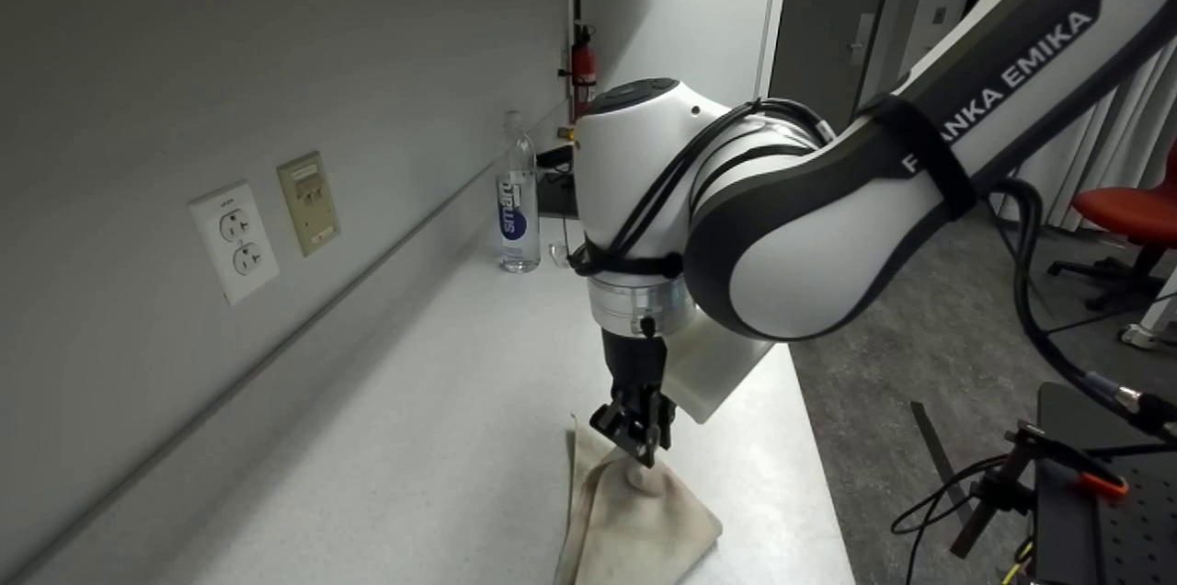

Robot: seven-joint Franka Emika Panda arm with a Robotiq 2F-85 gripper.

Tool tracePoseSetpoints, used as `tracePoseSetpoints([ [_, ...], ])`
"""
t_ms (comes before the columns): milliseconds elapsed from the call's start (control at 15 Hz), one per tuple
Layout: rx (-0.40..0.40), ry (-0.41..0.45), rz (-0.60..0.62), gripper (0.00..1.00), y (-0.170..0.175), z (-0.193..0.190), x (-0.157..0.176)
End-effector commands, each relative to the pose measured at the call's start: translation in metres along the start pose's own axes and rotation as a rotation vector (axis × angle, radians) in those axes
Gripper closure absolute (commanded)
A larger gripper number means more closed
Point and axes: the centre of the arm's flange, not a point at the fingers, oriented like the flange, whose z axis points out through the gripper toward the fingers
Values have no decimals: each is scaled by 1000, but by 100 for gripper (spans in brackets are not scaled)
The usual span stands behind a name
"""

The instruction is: Fold the cloth on the table

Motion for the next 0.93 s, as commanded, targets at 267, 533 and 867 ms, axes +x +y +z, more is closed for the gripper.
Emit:
tracePoseSetpoints([
  [267, 18, 114, 5, 10, -11, -9, 4],
  [533, -1, 151, 5, 0, -12, -15, -7],
  [867, 22, 102, -89, 0, -22, -40, -44],
])
